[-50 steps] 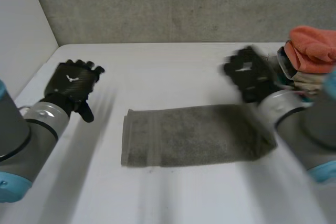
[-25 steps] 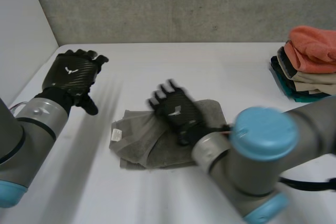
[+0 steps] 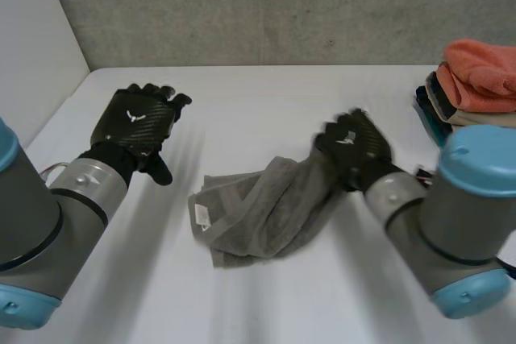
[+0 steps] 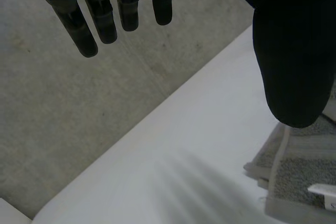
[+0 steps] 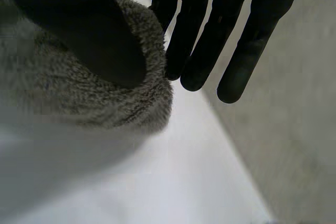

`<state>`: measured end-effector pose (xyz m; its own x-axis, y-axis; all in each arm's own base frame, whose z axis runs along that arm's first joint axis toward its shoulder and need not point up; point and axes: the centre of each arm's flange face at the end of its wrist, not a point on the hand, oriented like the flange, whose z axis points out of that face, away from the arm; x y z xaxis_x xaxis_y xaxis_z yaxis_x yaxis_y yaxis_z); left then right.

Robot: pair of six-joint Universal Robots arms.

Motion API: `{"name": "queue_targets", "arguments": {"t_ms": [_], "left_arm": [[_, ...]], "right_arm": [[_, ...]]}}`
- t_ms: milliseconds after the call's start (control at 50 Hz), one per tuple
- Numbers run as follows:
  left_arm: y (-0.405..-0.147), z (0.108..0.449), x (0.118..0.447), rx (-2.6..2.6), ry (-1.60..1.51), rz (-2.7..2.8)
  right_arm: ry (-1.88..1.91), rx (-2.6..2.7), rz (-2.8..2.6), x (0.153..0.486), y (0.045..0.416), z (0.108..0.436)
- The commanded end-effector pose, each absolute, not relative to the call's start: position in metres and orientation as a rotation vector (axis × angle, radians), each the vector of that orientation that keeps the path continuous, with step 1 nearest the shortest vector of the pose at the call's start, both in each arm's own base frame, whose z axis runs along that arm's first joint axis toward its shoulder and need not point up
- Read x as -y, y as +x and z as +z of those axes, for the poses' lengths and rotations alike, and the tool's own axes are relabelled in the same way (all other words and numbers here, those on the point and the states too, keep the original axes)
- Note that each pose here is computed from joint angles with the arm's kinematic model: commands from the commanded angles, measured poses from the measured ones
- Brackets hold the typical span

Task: Fold the laundry.

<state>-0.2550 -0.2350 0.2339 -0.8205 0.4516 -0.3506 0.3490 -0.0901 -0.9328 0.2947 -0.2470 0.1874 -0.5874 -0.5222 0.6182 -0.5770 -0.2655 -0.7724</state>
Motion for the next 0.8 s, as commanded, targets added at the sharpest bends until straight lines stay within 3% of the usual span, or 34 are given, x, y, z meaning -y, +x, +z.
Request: {"name": "queue_targets", "arguments": {"t_ms": [20,120,220,280,380,480,580,640,800], "left_arm": [[-0.25,0.249,0.232,2.038,-0.883,2.129],[-0.242,0.248,0.233,2.073,-0.861,2.133],[-0.236,0.245,0.234,2.112,-0.838,2.133],[-0.238,0.246,0.234,2.097,-0.828,2.133],[-0.243,0.255,0.237,2.049,-0.761,2.138],[-0.27,0.255,0.232,1.969,-0.74,2.057],[-0.315,0.238,0.209,1.912,-0.812,1.909],[-0.325,0.218,0.204,1.967,-0.825,1.857],[-0.309,0.174,0.204,2.272,-0.777,1.836]], "right_arm": [[1.731,1.71,2.19,0.184,0.368,0.187],[2.086,1.666,2.134,0.131,0.4,0.146],[2.143,1.721,2.107,0.128,0.4,0.134],[2.033,1.828,2.184,0.143,0.396,0.15],[1.576,2.091,2.337,0.207,0.358,0.198],[1.23,2.361,2.373,0.231,0.322,0.222],[1.164,2.553,2.232,0.231,0.31,0.221],[1.191,2.62,2.148,0.229,0.314,0.217],[1.232,2.79,1.885,0.249,0.328,0.178]]}}
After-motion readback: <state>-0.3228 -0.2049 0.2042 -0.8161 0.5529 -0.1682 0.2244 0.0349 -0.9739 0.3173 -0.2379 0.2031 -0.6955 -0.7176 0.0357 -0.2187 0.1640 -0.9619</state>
